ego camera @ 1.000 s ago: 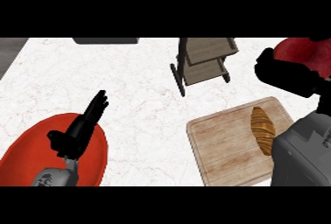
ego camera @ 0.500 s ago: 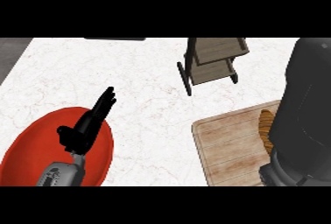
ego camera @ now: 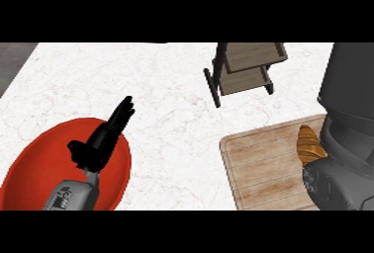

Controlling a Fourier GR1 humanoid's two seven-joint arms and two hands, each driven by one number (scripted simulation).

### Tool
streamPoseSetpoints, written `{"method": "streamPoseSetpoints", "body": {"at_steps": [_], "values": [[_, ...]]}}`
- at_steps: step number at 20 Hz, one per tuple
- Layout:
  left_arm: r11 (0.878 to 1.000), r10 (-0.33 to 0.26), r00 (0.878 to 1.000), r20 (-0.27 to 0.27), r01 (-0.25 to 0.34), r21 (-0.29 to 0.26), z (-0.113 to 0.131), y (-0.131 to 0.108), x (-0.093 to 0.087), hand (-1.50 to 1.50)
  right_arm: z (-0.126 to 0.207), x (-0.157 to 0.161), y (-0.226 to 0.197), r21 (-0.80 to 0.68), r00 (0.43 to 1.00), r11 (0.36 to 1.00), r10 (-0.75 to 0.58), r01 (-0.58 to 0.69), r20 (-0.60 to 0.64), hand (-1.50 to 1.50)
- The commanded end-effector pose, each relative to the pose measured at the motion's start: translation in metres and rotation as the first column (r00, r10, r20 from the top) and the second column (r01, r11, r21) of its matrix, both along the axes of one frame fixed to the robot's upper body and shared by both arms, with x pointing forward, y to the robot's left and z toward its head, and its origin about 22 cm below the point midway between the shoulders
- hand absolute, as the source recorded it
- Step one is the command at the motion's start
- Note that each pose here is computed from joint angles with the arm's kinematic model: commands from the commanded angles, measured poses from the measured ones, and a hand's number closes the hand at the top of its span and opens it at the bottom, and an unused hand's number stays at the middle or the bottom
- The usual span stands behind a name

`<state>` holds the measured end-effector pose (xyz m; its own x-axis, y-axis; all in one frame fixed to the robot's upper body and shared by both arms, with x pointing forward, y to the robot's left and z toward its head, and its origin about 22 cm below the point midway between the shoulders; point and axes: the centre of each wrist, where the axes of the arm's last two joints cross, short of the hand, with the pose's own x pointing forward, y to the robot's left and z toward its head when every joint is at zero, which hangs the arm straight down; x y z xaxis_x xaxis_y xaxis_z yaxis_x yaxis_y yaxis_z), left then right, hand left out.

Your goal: Pick the pear from the cutting board and place it in the tiered basket

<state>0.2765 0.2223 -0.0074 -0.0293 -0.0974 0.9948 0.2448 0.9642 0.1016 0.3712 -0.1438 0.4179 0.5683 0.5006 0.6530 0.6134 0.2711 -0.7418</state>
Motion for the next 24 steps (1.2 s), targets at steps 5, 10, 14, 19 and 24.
{"method": "streamPoseSetpoints", "body": {"at_steps": [5,10,14,19,24], "values": [[1.0,0.0,1.0,-0.012,0.0,0.006,-0.003,-0.012,-0.001,0.0,0.01,0.041,-0.001,0.147,0.995,0.985,-0.082,0.089,-0.052,1.5],[1.0,-0.019,1.0,-0.018,0.019,-0.001,0.007,-0.003,0.014,0.0,-0.008,0.059,0.0,0.231,0.999,0.972,-0.039,0.038,0.001,1.5],[1.0,-0.012,1.0,-0.012,0.012,0.015,0.007,0.001,0.009,0.0,-0.032,0.07,0.004,0.314,0.998,0.949,-0.048,0.03,0.051,1.5],[1.0,-0.015,1.0,-0.004,0.015,0.0,0.004,0.0,0.005,0.0,-0.02,0.068,-0.017,0.585,0.993,0.809,-0.11,0.058,0.053,-1.5],[1.0,-0.003,1.0,-0.012,0.003,0.002,0.001,-0.013,0.005,0.0,-0.02,0.07,-0.018,0.624,0.976,0.782,-0.142,0.007,0.167,-1.5]]}}
